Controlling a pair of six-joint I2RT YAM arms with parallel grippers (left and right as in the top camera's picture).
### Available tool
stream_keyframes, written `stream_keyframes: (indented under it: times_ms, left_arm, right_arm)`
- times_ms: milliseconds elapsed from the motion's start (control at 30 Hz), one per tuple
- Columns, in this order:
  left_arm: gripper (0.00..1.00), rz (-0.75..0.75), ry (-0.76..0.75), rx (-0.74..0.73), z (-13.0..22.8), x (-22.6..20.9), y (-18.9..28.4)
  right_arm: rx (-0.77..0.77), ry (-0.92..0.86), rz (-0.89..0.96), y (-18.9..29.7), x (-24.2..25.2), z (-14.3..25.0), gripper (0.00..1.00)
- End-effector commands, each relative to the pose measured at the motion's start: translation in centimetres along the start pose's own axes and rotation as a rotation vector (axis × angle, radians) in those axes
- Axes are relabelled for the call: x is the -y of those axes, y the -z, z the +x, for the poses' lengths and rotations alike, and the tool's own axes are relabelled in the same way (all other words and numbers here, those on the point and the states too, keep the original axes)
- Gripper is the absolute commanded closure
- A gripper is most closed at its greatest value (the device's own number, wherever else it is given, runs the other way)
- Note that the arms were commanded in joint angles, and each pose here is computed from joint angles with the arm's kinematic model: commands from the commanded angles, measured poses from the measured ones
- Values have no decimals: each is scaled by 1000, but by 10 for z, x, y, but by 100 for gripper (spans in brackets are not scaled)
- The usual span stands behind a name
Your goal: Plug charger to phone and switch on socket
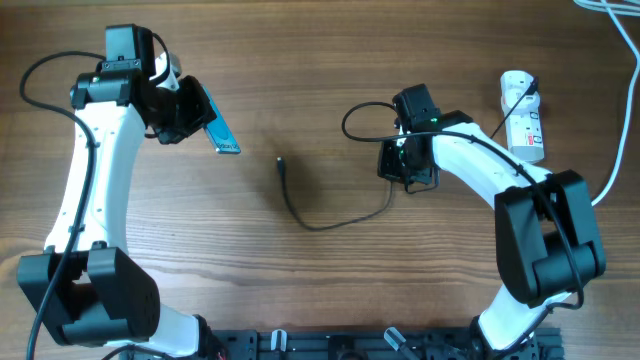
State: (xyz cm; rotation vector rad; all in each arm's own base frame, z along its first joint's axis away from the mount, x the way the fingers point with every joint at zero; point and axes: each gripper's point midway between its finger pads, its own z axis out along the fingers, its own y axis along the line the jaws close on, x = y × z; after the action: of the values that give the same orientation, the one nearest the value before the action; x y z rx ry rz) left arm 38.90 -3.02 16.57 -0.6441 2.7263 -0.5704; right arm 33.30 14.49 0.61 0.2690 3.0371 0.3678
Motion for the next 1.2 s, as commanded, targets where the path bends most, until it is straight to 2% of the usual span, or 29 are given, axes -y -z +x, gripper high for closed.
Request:
stream_keyframes:
  times_ms: [0,200,367,433,500,633,700,800,900,1000,1067,1167]
  left_arm:
    - [96,14,1,16,0,4,7]
    - [96,13,2,14,0,4,7]
    - [96,13,2,14,0,4,7]
    - [96,13,2,14,0,4,7]
    - [96,13,2,14,0,4,7]
    - [96,13,2,14,0,4,7]
    - [96,13,2,14,0,4,7]
    - [96,13,2,14,0,4,7]
    - [96,13,2,14,0,4,7]
    - [96,13,2,14,0,4,7]
    - [96,13,2,14,0,4,7]
    - [96,13,2,14,0,4,7]
  right_arm:
    - [17,-16,142,-5,27,1,94]
    - [35,-44,490,18,100,4,93]
    - [6,-115,546,29,134,4,94]
    - [-41,-49,467,24,122,6,91]
    - [-113,77,254,17,85,10,88]
    - [-145,128,-11,24,32,7,76]
    - [-172,162,-88,25,13,15,75]
    - [-208,215,-96,22,-5,31,71]
    - [-231,320,-95,16,-33,53,54]
    - [-218,383,-94,11,-51,62,45]
    - [-123,367,81,3,-45,55,45]
    - [-38,427,190,0,-51,54,47]
